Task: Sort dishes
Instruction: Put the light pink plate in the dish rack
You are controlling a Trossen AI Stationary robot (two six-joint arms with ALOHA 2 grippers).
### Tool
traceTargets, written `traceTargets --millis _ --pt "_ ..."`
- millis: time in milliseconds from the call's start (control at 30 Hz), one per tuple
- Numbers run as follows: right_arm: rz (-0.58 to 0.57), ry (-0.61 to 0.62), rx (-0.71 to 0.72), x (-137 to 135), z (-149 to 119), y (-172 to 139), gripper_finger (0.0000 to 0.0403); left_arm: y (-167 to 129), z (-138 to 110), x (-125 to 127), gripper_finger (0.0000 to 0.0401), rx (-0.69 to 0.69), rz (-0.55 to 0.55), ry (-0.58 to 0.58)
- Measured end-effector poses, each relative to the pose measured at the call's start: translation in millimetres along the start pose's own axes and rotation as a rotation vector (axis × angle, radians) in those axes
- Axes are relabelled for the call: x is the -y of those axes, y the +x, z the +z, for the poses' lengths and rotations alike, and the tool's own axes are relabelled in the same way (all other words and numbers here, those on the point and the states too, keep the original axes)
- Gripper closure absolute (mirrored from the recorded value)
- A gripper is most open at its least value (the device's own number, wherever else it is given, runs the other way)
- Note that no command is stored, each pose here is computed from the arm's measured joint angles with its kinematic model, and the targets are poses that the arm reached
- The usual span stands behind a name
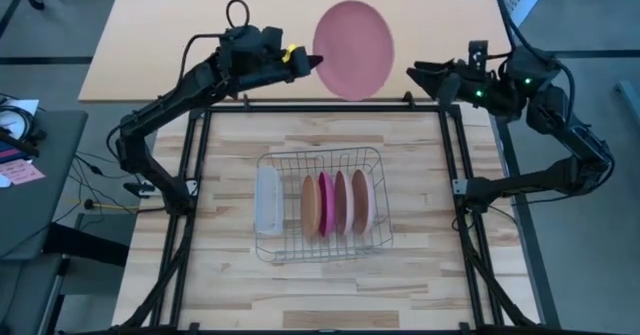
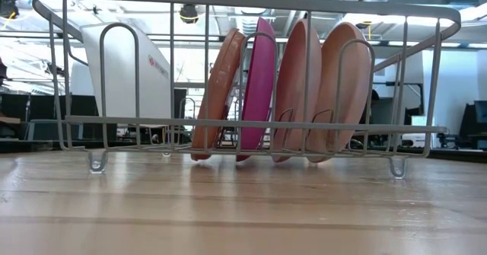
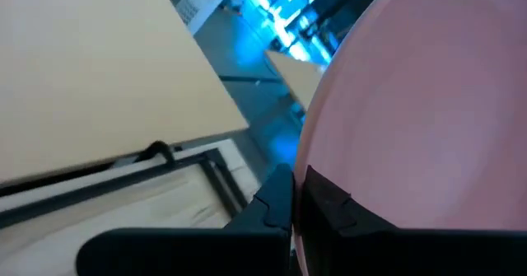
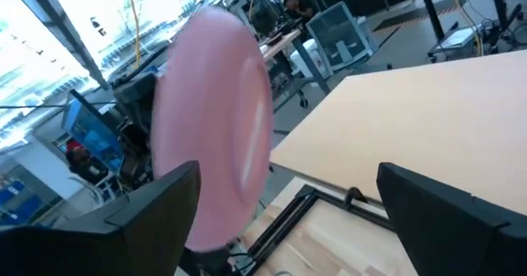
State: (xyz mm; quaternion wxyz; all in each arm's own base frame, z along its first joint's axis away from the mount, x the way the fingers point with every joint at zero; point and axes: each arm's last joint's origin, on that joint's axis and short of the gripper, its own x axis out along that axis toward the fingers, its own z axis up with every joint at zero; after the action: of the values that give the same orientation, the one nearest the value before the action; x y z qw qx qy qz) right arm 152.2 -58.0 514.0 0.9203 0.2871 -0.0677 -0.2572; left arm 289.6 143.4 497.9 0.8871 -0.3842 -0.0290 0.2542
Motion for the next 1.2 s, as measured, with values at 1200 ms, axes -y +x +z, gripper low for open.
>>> traceTargets --millis 1200 --pt "0.064 0.022 -0.119 -1 -8 3 0.0122 34 -85 42 0.0401 0.096 0.13 -0.303"
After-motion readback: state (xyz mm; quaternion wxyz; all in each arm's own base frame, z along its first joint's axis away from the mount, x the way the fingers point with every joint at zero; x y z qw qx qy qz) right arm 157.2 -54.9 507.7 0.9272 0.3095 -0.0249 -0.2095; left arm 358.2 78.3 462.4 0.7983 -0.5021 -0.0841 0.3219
